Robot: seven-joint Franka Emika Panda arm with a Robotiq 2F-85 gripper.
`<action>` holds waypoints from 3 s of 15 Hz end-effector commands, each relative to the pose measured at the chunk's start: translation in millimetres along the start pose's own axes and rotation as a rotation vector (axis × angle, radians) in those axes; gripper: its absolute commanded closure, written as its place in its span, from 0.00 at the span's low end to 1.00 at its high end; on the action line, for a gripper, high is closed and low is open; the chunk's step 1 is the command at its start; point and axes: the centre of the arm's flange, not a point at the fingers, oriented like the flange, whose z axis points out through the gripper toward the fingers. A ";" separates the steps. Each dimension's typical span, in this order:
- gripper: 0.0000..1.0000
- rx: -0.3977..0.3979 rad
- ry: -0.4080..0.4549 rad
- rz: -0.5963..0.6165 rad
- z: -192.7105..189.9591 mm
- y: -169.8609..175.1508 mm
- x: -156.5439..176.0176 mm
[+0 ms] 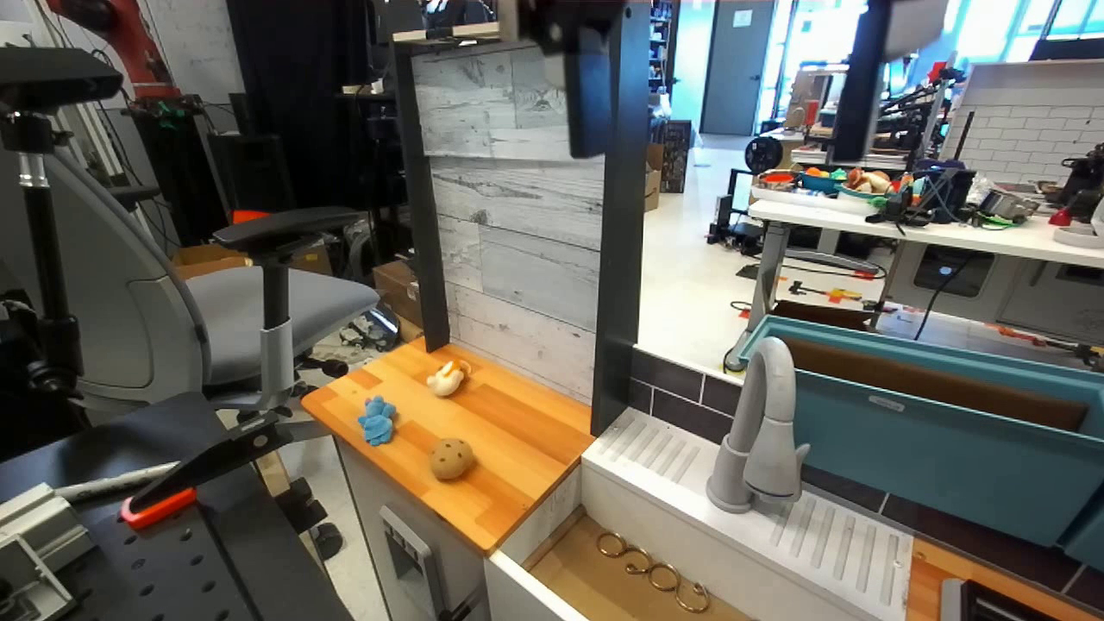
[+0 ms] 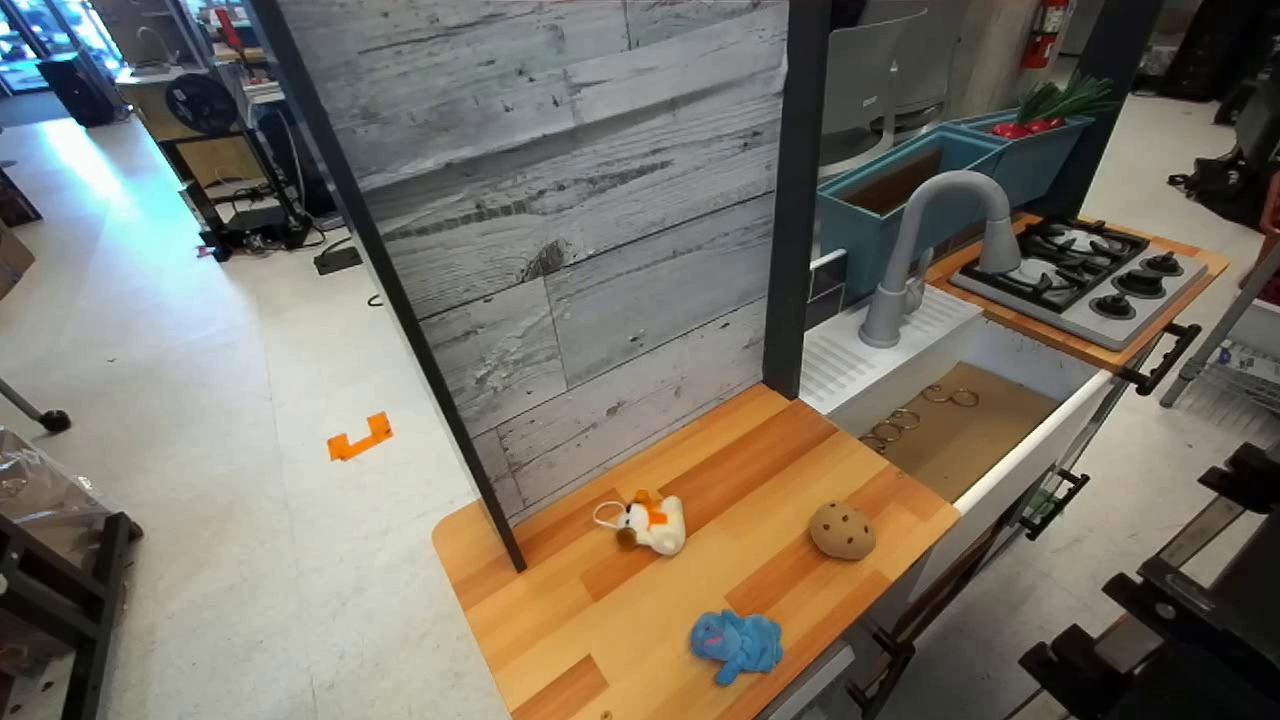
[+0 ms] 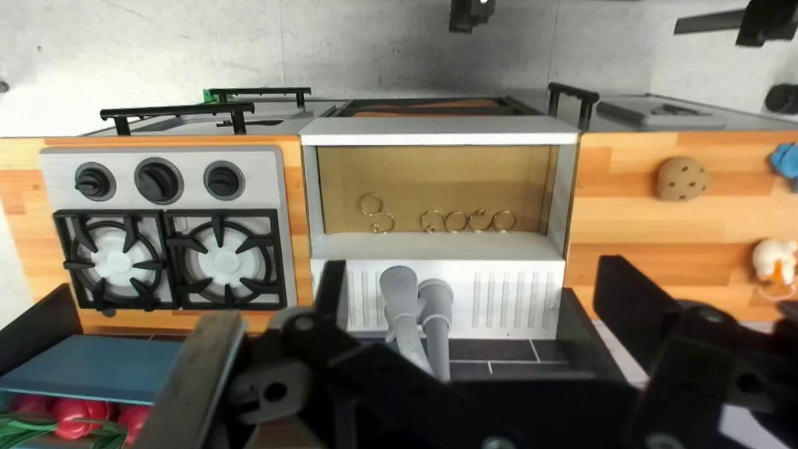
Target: Push the grey faucet to the left
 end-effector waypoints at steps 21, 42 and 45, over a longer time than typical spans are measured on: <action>0.00 0.005 0.114 0.058 240.6 21.7 107.8; 0.00 0.024 0.035 -0.616 250.7 -60.2 59.7; 0.00 0.126 0.039 -0.678 252.0 -100.3 33.0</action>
